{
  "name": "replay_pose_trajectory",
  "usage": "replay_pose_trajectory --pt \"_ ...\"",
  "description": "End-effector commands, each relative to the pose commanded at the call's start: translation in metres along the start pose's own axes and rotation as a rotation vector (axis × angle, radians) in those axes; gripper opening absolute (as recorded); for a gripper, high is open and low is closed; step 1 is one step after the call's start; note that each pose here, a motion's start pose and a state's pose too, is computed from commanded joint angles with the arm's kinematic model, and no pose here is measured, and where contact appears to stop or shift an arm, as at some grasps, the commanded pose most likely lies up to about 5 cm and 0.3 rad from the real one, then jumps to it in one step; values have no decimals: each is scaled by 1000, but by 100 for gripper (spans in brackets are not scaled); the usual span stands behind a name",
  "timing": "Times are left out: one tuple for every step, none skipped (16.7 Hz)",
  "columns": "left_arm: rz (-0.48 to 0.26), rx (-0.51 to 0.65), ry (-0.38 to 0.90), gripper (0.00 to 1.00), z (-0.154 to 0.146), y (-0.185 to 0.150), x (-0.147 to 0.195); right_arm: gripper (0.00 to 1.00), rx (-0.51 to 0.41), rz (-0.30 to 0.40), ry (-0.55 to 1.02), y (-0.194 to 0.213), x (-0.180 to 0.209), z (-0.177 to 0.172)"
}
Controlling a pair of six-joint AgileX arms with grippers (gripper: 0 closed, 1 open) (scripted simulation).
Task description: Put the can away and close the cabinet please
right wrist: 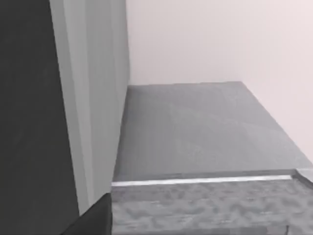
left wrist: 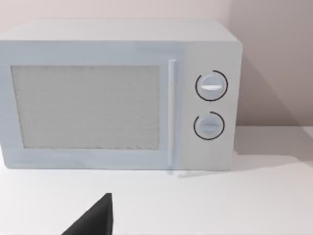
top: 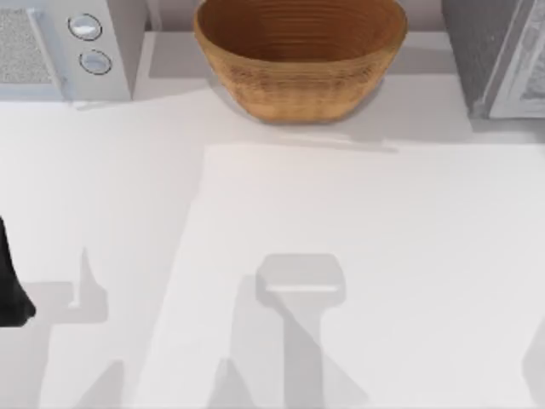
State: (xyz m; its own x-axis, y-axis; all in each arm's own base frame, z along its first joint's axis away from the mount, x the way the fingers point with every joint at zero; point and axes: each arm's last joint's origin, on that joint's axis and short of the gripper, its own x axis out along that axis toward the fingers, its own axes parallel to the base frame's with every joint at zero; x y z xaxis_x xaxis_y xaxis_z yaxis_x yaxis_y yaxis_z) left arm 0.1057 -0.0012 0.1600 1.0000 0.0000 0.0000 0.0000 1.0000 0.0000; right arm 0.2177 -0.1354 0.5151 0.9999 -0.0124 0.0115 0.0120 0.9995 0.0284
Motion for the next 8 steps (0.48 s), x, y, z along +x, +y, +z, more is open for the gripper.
replay_pose_trajectory --pt "0 0 0 100 0 0 0 100 5 -1 0 15 9 -1" --pt "0 0 0 100 0 0 0 100 10 -2 1 32 18 -2" --pt "0 0 0 100 0 0 0 100 14 -1 4 50 26 -3" --pt "0 0 0 100 0 0 0 100 17 0 8 69 32 -4" --pt "0 0 0 100 0 0 0 100 18 3 12 88 36 -6" --pt "0 0 0 100 0 0 0 100 18 6 16 108 39 -7" --pt "0 0 0 100 0 0 0 100 15 9 20 128 40 -9" --pt "0 0 0 100 0 0 0 100 12 13 23 146 39 -10"
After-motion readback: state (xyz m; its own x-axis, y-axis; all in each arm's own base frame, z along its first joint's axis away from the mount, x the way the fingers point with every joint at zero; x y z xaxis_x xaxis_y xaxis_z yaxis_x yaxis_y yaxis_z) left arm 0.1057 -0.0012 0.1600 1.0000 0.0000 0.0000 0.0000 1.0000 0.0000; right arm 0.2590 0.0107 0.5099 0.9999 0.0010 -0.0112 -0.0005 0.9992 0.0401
